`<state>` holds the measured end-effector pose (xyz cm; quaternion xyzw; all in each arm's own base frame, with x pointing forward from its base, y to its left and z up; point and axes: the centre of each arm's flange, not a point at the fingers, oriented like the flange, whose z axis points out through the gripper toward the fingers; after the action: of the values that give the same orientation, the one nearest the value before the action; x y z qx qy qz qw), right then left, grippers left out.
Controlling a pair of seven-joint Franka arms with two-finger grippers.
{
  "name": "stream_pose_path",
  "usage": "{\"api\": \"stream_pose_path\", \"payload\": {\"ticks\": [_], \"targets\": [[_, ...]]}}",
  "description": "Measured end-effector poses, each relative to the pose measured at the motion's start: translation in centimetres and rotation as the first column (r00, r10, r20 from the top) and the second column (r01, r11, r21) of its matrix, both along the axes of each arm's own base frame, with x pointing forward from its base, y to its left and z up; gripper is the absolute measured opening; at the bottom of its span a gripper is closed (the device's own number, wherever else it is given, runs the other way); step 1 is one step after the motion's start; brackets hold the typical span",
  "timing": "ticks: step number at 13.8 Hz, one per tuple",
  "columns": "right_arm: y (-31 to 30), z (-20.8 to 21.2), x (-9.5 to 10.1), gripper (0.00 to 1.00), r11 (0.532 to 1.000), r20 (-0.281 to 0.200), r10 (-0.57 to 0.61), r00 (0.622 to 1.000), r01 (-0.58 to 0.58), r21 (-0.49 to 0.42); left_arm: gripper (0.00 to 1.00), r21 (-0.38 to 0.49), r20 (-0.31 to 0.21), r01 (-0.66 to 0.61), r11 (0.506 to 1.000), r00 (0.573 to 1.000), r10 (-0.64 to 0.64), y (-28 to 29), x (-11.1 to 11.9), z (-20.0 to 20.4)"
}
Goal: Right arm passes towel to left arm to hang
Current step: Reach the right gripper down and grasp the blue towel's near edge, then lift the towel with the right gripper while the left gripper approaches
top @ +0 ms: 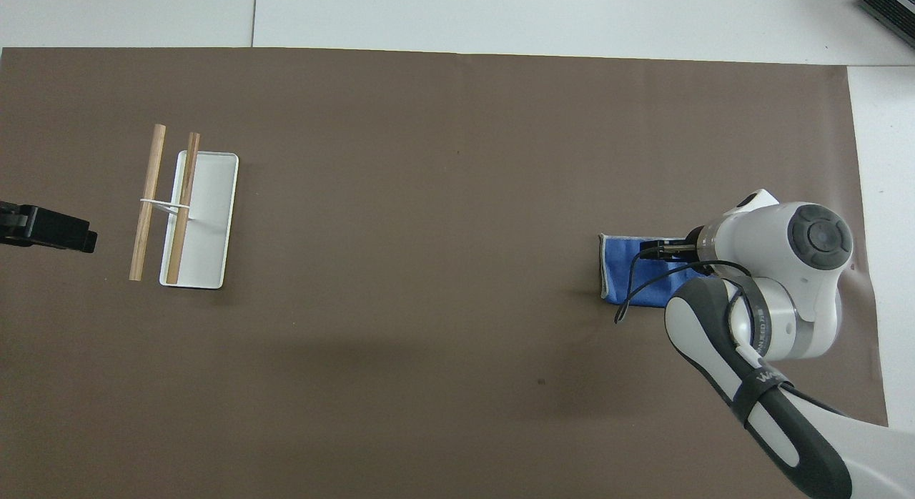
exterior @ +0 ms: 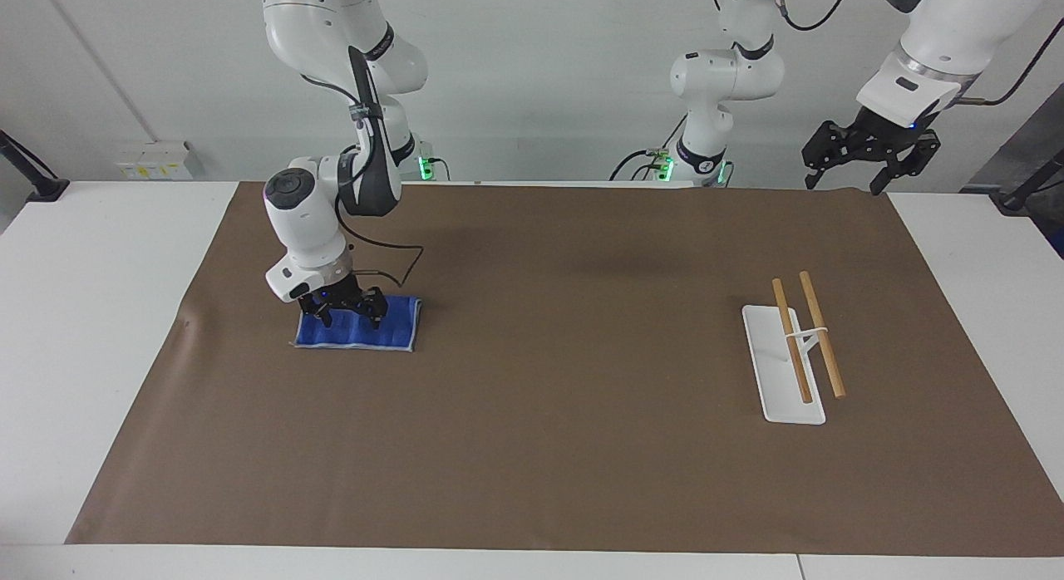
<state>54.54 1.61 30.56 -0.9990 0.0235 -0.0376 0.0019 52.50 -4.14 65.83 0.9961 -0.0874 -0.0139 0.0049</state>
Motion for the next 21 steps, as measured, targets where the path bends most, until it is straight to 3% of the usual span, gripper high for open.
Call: {"api": "stream_pose_path", "payload": {"ticks": [5,6,7,12,14,16,19,21], "targets": [[0.8,-1.7,-1.0,1.0,1.0,0.024,0.019,1.0,-0.019,0.001,1.0,0.0,0.0,0.0,1.0,1.0,0.0,0.0,0.0,0.0],[1.1,-1.9,-1.1,0.94,1.0,0.022,0.024,0.999,-0.024,0.002,1.0,0.0,0.0,0.0,1.0,1.0,0.0,0.0,0.0,0.0],[1.3,-2.0,-1.2,0.94,1.0,0.02,0.027,0.999,-0.028,0.002,1.0,0.0,0.0,0.0,1.0,1.0,0.0,0.0,0.0,0.0],[1.3,-1.7,-1.1,0.31,1.0,0.028,0.026,0.999,-0.026,0.003,1.0,0.0,0.0,0.0,1.0,1.0,0.0,0.0,0.0,0.0],[1.3,-1.7,-1.1,0.26,1.0,0.028,0.025,0.999,-0.025,0.004,1.0,0.0,0.0,0.0,1.0,1.0,0.0,0.0,0.0,0.0],[1.3,-1.6,-1.0,0.04,1.0,0.03,0.024,0.999,-0.024,0.005,1.0,0.0,0.0,0.0,1.0,1.0,0.0,0.0,0.0,0.0],[1.8,-0.4,-0.2,0.04,0.998,0.031,0.065,0.997,-0.065,0.003,1.0,0.0,0.0,0.0,1.0,1.0,0.0,0.0,0.0,0.0],[3.6,2.5,1.6,0.04,0.996,0.036,0.078,0.996,-0.079,0.042,1.0,0.0,0.0,0.0,1.0,1.0,0.0,0.0,0.0,0.0]]}}
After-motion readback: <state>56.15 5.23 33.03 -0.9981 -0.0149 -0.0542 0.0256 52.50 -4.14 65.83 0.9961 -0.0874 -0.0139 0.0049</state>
